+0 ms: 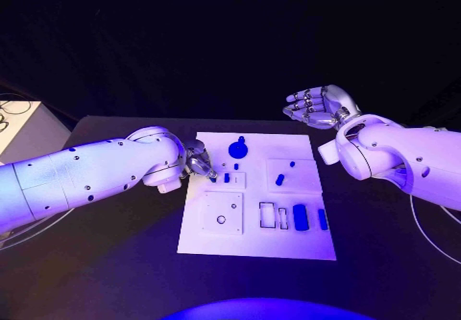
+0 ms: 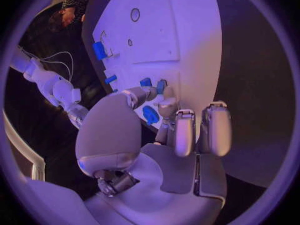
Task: Assemble the parts on the task board
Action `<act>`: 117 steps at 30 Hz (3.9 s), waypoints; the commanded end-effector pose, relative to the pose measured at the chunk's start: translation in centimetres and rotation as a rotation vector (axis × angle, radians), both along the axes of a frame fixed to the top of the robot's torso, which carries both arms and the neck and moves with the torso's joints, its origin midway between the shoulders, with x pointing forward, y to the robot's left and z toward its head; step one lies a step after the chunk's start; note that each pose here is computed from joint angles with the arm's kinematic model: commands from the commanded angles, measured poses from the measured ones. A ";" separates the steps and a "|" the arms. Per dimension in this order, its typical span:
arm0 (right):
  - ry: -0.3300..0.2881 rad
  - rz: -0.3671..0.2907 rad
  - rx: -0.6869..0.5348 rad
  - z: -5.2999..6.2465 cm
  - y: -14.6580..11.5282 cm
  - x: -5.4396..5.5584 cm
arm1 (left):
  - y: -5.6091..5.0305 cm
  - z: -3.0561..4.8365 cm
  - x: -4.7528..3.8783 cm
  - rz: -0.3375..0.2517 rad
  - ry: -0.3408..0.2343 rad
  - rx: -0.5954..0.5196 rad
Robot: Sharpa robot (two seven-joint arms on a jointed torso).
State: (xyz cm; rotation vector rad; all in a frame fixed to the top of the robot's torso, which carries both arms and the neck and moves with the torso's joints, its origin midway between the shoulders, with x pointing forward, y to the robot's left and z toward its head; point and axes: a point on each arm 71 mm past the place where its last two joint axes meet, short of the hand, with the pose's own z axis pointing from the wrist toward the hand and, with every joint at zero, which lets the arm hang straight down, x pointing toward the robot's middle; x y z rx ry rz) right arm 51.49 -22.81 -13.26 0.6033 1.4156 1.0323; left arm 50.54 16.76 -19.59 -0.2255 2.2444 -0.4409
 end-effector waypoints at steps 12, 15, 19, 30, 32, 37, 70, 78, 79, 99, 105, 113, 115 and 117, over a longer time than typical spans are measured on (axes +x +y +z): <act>0.003 0.022 -0.001 0.0 0.1 -0.1 | -0.3 -0.48 -0.17 -0.044 0.034 0.033; 0.004 0.024 0.000 0.0 0.1 -0.1 | -0.5 -0.52 -0.08 -0.043 0.031 0.034; 0.005 0.025 0.000 0.0 0.1 -0.1 | -0.7 -0.66 0.00 -0.042 0.030 0.035; 0.006 0.026 -0.001 -0.1 0.1 -0.1 | -1.5 -0.92 -0.17 -0.064 0.044 0.037; 0.006 0.026 -0.001 -0.1 0.1 -0.1 | -1.6 -0.97 -0.22 -0.070 0.052 0.038; 0.006 0.026 -0.001 -0.1 0.1 -0.1 | -1.7 -1.08 -0.32 -0.081 0.069 0.043; 0.014 0.030 0.004 -0.1 0.2 -0.1 | -0.9 -1.58 0.35 -0.047 0.048 0.091; 0.015 0.030 0.006 -0.1 0.2 -0.2 | -0.5 -1.59 0.47 -0.034 0.040 0.094; 0.015 0.030 0.006 -0.1 0.2 -0.2 | -0.4 -1.60 0.47 -0.033 0.040 0.094; 0.019 0.029 0.008 -0.2 0.1 -0.2 | 0.2 -0.90 0.20 -0.001 0.002 -0.002; 0.020 0.030 0.008 -0.3 0.1 -0.2 | 0.5 -0.08 0.09 0.008 -0.010 -0.045; 0.020 0.029 0.008 -0.3 0.0 -0.2 | 0.9 1.24 0.09 0.022 -0.039 -0.085; 0.021 0.029 0.008 -0.3 0.0 -0.2 | 0.9 1.65 0.06 0.020 -0.052 -0.112; 0.021 0.029 0.007 -0.4 0.0 -0.2 | 0.8 1.92 0.03 0.015 -0.059 -0.150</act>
